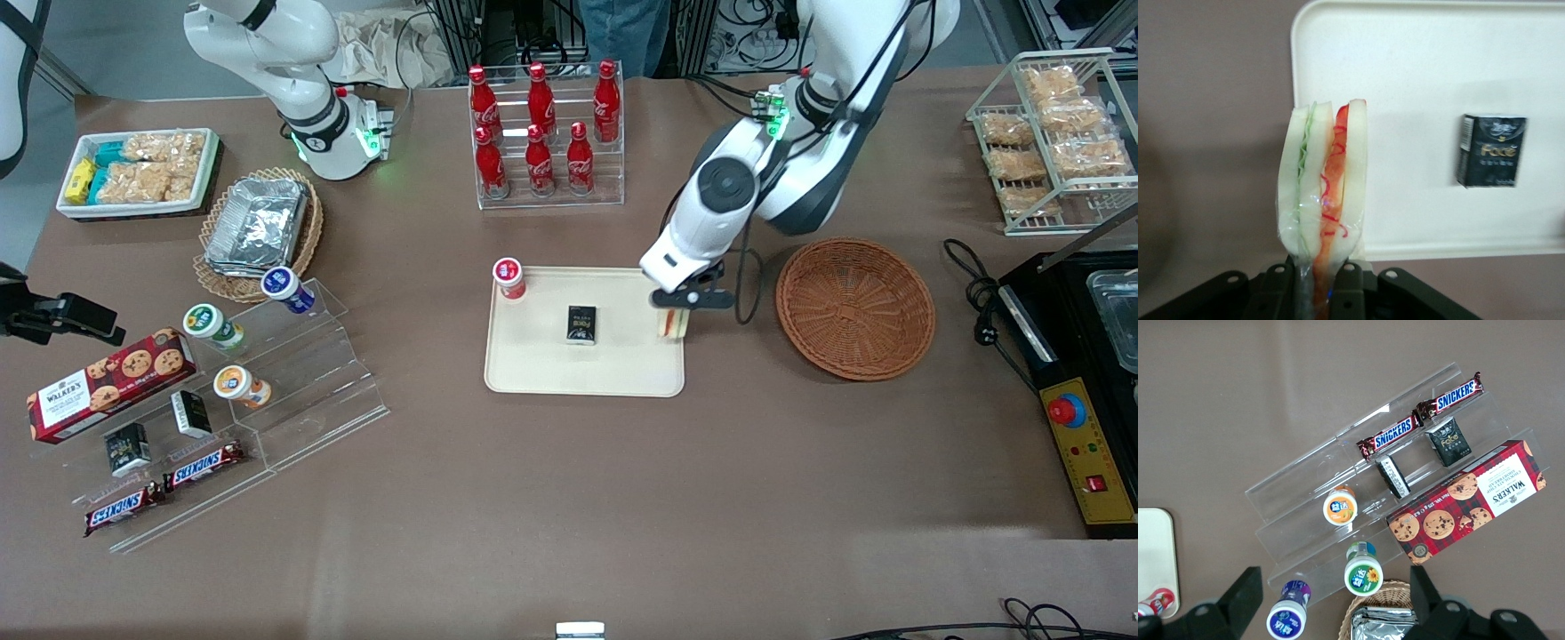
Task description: Place sandwich from basket to tray
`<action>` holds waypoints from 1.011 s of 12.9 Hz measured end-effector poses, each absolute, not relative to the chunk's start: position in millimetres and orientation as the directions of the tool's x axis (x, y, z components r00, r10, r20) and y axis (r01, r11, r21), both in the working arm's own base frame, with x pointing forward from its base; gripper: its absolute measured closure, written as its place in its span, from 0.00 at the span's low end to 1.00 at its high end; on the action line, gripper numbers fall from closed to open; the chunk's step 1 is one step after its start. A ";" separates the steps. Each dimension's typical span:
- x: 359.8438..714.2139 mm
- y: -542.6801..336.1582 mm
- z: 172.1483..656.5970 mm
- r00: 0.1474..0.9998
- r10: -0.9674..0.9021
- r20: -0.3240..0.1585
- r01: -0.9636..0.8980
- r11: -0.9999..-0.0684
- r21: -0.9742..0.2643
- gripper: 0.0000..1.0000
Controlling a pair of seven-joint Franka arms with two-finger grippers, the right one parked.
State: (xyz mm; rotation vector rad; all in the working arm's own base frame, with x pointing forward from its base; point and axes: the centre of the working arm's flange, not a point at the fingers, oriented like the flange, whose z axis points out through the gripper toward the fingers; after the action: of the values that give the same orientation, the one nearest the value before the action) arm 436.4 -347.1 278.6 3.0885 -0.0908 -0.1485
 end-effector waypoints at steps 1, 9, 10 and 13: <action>437.6 -347.6 258.6 0.992 -0.072 -0.099 -0.068 -0.997 0.042 0.80; 442.5 -357.8 225.1 0.980 -0.184 -0.069 -0.186 -0.982 -0.016 0.52; 444.6 -358.9 227.7 0.981 -0.185 -0.062 -0.187 -0.982 -0.014 0.41; 465.4 -360.3 281.3 0.994 -0.109 0.009 -0.109 -0.994 -0.003 0.08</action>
State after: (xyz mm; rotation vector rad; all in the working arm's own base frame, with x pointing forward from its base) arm 465.4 -360.3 281.3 3.1391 -0.1723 0.0144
